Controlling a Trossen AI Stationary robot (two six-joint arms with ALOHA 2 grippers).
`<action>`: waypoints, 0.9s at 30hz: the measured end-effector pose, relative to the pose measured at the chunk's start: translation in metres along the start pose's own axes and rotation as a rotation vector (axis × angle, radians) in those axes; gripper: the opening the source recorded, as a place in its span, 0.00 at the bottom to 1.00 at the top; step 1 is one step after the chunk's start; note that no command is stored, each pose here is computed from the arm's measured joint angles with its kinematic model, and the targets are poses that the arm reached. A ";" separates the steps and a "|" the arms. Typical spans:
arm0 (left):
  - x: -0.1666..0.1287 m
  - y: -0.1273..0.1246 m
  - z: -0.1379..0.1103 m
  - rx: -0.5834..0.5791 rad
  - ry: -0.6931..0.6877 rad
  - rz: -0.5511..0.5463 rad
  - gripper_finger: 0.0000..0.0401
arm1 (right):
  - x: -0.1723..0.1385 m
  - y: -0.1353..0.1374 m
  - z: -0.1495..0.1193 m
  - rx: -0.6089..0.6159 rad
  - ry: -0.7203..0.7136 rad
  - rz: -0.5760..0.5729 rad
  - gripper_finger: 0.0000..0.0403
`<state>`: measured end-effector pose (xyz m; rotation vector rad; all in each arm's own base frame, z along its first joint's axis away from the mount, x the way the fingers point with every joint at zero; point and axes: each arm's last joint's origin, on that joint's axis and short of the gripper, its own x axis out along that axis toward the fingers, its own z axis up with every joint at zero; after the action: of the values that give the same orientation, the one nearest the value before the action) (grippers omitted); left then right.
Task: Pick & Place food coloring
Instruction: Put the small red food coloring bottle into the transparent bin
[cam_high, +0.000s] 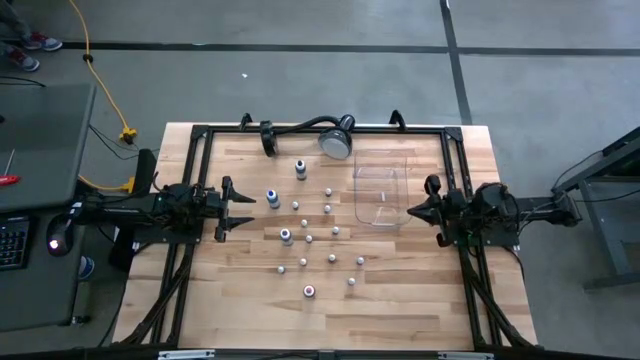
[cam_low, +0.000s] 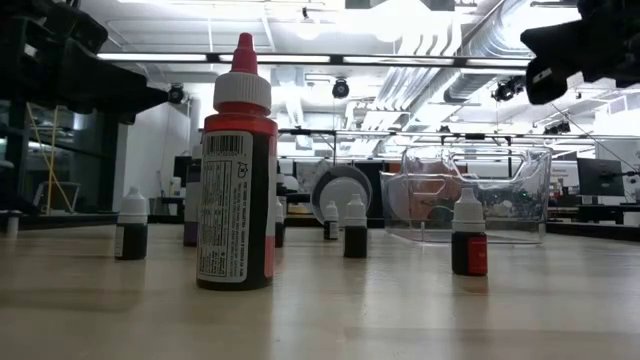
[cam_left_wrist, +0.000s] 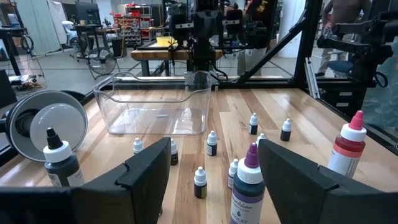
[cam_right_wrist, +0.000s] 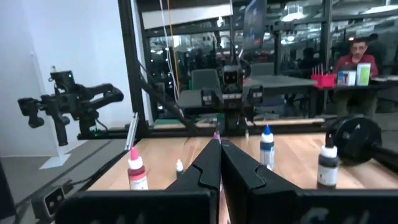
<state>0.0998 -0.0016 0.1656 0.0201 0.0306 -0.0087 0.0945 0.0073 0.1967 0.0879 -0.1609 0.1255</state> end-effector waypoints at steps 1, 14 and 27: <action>0.000 0.000 0.000 0.000 0.000 0.000 0.60 | 0.000 0.000 0.002 0.000 -0.009 -0.001 0.01; 0.000 0.000 0.000 0.000 -0.001 0.000 0.60 | 0.006 -0.001 0.028 -0.021 -0.022 -0.092 0.02; 0.000 0.000 0.000 0.000 0.000 0.000 0.60 | 0.049 0.000 0.067 -0.198 0.016 -0.096 0.01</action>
<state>0.0998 -0.0017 0.1656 0.0201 0.0305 -0.0089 0.1317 0.0068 0.2702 -0.1029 -0.1522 0.0145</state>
